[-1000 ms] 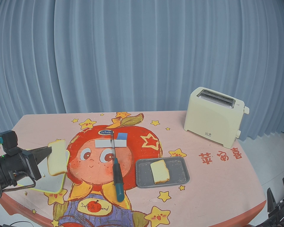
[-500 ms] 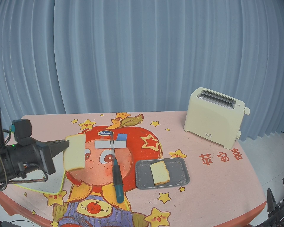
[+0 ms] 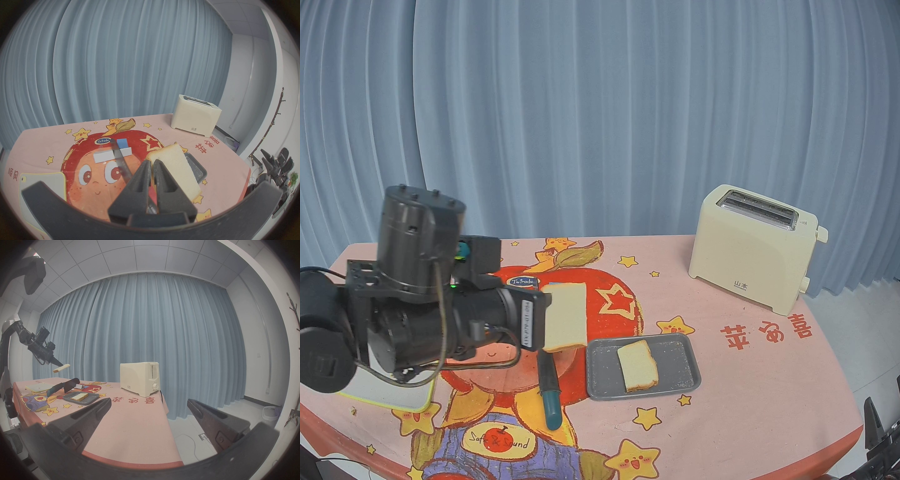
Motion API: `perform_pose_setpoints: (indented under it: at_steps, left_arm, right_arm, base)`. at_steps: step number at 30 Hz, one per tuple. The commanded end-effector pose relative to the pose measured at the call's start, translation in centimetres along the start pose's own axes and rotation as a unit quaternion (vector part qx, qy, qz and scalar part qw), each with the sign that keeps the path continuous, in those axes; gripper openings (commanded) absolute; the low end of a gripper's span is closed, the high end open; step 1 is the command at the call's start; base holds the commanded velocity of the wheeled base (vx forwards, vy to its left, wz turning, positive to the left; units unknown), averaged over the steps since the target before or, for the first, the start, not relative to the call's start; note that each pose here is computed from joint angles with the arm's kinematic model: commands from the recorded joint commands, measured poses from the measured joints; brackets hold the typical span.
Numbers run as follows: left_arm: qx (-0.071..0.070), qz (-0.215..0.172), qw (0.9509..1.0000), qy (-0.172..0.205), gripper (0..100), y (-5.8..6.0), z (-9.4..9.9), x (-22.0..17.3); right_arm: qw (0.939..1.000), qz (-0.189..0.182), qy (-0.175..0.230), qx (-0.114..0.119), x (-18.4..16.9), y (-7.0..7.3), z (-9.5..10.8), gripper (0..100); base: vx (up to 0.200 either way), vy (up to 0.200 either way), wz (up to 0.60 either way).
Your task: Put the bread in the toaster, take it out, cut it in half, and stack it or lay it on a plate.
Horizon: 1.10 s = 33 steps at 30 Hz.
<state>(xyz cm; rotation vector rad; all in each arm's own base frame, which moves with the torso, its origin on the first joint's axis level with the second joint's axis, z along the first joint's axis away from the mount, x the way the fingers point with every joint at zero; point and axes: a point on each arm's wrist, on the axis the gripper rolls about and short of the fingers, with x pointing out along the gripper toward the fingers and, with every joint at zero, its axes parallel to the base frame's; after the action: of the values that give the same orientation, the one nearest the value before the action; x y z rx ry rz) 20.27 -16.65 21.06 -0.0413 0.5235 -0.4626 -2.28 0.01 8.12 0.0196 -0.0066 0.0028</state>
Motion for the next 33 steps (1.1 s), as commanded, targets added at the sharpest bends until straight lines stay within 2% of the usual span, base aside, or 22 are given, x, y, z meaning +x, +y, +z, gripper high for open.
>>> perform_pose_setpoints:
  at_steps: [1,6,12,21,23,26,33]
  left_arm:
    - [0.007,0.006,0.9994,0.033,0,-2.2,-0.8,3.5]
    - [0.013,0.013,0.9983,0.055,0,-2.6,-1.7,5.1]
    - [0.001,0.017,0.9980,0.061,0,-2.6,-2.0,5.7]
    - [0.006,0.023,0.9964,0.081,0,-2.7,-2.9,7.0]
    - [0.009,0.018,0.9960,0.087,0,-3.3,-3.2,7.5]
    - [0.001,0.017,0.9959,0.089,0,-3.7,-3.3,7.8]
    - [0.006,0.018,0.9949,0.099,0,-4.2,-3.8,8.8]
  right_arm:
    - [1.0000,0.000,0.001,0.000,0.0,0.0,-0.5,100]
    - [1.0000,0.000,0.001,0.000,0.0,0.0,-0.5,100]
    - [1.0000,0.000,0.002,0.000,0.0,0.0,-0.5,100]
    - [1.0000,0.000,0.001,0.000,0.0,0.0,-0.5,100]
    - [1.0000,0.000,0.001,0.000,0.0,0.0,-0.5,100]
    - [1.0000,0.000,0.001,0.000,0.0,0.0,-0.5,100]
    - [1.0000,0.000,0.001,0.000,0.0,0.0,-0.5,100]
  base:
    - [0.000,0.000,0.00]
    - [0.000,0.000,0.00]
    - [0.000,0.000,0.00]
    - [0.000,0.000,0.00]
    - [0.000,0.000,0.00]
    - [0.000,0.000,0.00]
    - [0.000,0.000,0.00]
